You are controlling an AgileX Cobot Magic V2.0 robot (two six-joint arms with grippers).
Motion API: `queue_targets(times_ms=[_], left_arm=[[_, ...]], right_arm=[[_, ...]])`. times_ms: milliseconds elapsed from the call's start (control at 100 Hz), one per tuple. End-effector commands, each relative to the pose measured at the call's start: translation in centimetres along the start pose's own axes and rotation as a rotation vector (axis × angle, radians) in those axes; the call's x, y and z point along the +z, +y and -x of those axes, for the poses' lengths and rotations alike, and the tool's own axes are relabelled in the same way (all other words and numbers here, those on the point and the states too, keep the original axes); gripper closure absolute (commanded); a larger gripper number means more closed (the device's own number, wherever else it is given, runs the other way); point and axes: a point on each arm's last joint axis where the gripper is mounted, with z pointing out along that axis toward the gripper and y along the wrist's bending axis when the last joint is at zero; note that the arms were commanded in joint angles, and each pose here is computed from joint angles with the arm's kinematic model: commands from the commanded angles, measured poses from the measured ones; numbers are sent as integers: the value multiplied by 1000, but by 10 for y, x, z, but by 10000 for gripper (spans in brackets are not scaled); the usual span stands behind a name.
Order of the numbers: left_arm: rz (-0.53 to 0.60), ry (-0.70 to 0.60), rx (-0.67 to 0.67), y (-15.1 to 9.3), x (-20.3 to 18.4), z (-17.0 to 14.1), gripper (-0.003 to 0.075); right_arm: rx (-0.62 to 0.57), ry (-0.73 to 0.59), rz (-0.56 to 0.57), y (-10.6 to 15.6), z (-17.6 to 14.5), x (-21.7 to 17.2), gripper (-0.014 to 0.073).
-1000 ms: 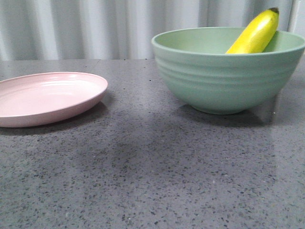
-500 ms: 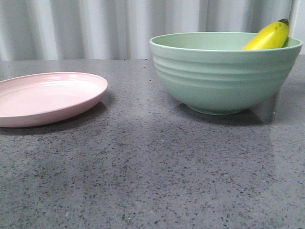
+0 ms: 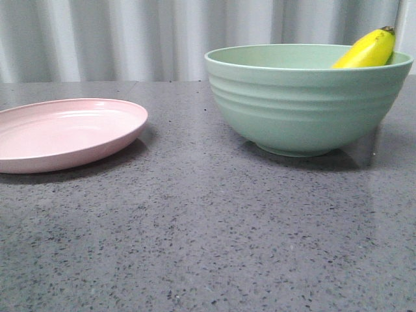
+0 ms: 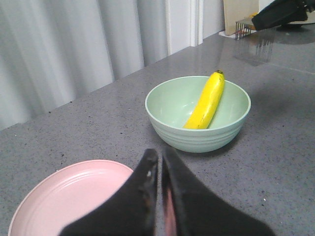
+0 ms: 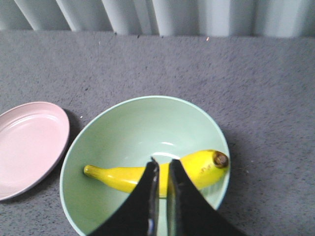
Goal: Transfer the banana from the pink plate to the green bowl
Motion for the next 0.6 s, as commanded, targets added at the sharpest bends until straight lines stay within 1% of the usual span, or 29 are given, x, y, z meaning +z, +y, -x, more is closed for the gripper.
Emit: queue_targets(times_ms=[0, 100, 110, 120, 160, 260, 380, 490, 590], left_arm=[[-17, -137, -21, -1, -9, -6, 739], [-23, -175, -24, -1, -17, -32, 739], [-24, -174, -23, -1, -16, -35, 739], [-24, -182, -24, -1, -17, -37, 739], [-27, -196, -23, -2, -18, -48, 739], [-31, -234, -23, -2, -22, -67, 739], [-45, -238, -52, -3, -24, -87, 739], [-71, -223, -107, -5, -23, -99, 739], [-74, -201, -115, -5, -20, -105, 739]], right_arm=[[-42, -174, -36, 0, -5, -21, 664], [-67, -239, -58, 0, -30, -36, 664], [-66, -226, -61, -1, -35, -32, 664], [-69, -252, -62, -1, -36, -38, 664], [-67, -272, -71, -2, -47, -41, 664], [-83, -342, -94, -2, -71, -53, 665], [-92, -400, -110, -4, -99, -62, 667], [-94, -410, -108, -4, -121, -66, 667], [-98, -387, -95, -3, -135, -69, 667]])
